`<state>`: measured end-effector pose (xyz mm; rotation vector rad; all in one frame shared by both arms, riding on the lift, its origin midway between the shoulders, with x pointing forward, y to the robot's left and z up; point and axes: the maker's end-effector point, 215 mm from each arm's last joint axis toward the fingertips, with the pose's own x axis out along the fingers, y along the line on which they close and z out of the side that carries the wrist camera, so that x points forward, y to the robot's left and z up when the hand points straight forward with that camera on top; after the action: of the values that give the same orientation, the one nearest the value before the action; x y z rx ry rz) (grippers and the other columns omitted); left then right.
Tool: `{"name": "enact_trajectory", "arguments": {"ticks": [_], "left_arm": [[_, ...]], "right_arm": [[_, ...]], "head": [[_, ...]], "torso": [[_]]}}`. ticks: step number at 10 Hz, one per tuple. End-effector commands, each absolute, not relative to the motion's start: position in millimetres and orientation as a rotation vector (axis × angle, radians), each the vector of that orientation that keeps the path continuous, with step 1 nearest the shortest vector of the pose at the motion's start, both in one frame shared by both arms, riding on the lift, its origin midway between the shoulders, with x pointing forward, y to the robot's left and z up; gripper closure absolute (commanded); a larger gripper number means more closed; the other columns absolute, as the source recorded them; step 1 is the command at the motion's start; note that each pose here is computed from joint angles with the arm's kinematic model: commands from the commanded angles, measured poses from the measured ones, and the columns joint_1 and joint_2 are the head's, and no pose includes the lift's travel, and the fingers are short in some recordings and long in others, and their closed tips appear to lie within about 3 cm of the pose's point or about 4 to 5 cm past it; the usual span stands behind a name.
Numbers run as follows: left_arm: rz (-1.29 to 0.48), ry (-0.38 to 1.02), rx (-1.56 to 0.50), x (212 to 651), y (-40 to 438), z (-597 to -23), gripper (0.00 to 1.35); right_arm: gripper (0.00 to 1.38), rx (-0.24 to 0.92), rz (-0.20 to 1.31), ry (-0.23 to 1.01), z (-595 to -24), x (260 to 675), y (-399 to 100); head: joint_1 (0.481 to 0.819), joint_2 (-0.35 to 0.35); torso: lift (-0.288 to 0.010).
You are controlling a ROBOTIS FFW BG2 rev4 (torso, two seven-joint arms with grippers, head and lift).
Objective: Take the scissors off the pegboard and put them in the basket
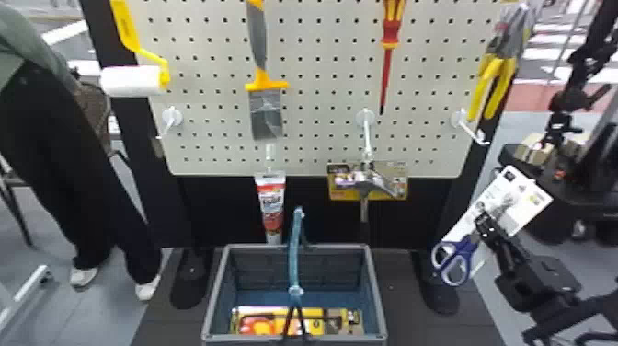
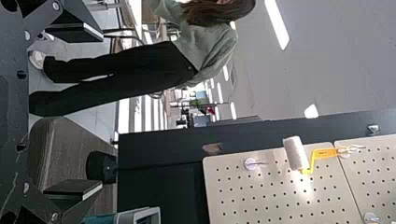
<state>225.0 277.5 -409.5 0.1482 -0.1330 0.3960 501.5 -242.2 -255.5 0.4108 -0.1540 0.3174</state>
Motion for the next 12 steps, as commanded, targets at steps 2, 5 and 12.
{"name": "enact_trajectory", "arguments": {"ticks": [2,5,12], "left_arm": [[0.391,-0.136,0.149,227.0,276.2,-408.7,0.19],[0.386,-0.138,0.148,229.1,273.5,-408.6,0.19],[0.367,-0.142,0.140,236.0,267.8,-411.8,0.19]], "right_arm": [[1.28,0.489,0.318,-0.184,-251.0,497.8,-224.2],[1.28,0.608,0.298,-0.180,-262.1,497.3,-206.7],[1.28,0.734,0.358,-0.086,-317.2,507.1,-141.2]], "head": [[0.549,0.000],[0.549,0.000],[0.549,0.000]], "torso": [[-0.100],[-0.100],[-0.100]]}}
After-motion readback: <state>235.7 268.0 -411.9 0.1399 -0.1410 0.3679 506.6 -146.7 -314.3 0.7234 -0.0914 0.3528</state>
